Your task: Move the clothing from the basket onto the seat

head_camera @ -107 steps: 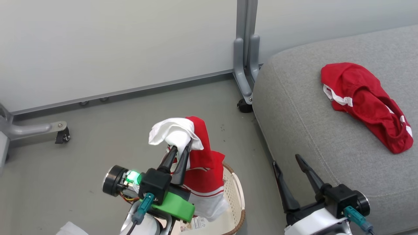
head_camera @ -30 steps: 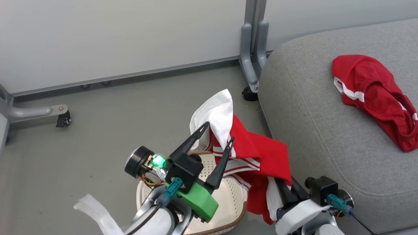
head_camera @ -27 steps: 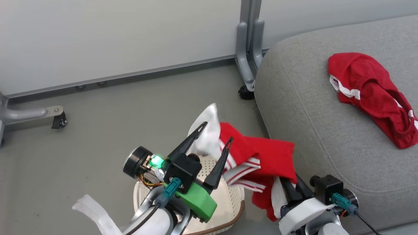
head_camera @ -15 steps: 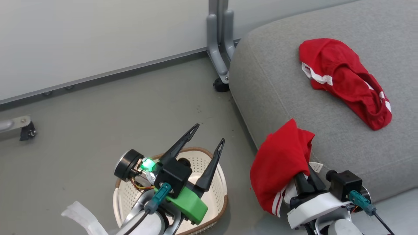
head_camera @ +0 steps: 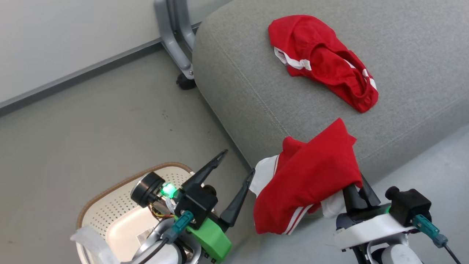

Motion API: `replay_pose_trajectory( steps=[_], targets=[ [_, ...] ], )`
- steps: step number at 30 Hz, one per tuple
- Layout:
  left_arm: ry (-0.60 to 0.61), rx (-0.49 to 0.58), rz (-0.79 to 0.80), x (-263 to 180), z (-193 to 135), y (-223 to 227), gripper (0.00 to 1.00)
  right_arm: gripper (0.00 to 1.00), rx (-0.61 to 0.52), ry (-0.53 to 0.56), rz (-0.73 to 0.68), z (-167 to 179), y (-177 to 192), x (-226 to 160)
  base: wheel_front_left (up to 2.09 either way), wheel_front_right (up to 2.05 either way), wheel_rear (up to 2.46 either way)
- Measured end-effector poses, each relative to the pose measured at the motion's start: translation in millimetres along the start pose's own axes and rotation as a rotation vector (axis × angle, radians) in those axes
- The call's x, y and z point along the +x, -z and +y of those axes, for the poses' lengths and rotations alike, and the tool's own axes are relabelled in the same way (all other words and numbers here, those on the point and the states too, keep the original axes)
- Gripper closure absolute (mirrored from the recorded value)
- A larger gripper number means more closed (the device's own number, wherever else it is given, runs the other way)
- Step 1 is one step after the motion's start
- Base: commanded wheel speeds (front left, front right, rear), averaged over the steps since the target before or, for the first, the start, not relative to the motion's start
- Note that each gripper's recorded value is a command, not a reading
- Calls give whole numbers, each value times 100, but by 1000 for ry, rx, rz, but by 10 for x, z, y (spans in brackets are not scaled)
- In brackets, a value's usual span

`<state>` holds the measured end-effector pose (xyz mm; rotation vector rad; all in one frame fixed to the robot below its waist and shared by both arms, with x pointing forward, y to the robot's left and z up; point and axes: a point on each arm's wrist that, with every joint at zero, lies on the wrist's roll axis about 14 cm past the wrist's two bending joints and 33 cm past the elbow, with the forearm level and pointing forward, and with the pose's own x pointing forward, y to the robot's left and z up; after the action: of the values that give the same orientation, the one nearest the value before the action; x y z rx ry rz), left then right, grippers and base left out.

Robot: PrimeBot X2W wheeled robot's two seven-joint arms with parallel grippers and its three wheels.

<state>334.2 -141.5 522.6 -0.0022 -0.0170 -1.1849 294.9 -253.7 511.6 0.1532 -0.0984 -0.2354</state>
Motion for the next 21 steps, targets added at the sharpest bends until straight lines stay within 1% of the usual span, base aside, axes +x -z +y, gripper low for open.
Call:
replay_pose_trajectory(
  steps=[4, 7, 13, 15, 18, 21],
  targets=[
    [98, -33, 23, 130, -124, 121, 0, 100, -13, 86, 21, -239, 25, -91, 0, 0, 0],
    [148, -55, 42, 196, -170, 230, 0, 100, -21, 121, 30, -332, 29, -97, 0, 0, 0],
    [194, -98, 71, 279, -191, 421, 0, 100, -38, 162, 25, -448, -20, -24, 0, 0, 0],
    [201, -128, 79, 293, -202, 470, 0, 100, -44, 151, -27, -447, -168, 136, 0, 0, 0],
    [212, -148, 90, 303, -201, 546, 0, 100, -56, 120, -142, -416, -509, 476, 0, 0, 0],
    [215, -144, 93, 335, -151, 602, 0, 100, -94, 93, -292, -404, -979, 871, 0, 0, 0]
  ],
)
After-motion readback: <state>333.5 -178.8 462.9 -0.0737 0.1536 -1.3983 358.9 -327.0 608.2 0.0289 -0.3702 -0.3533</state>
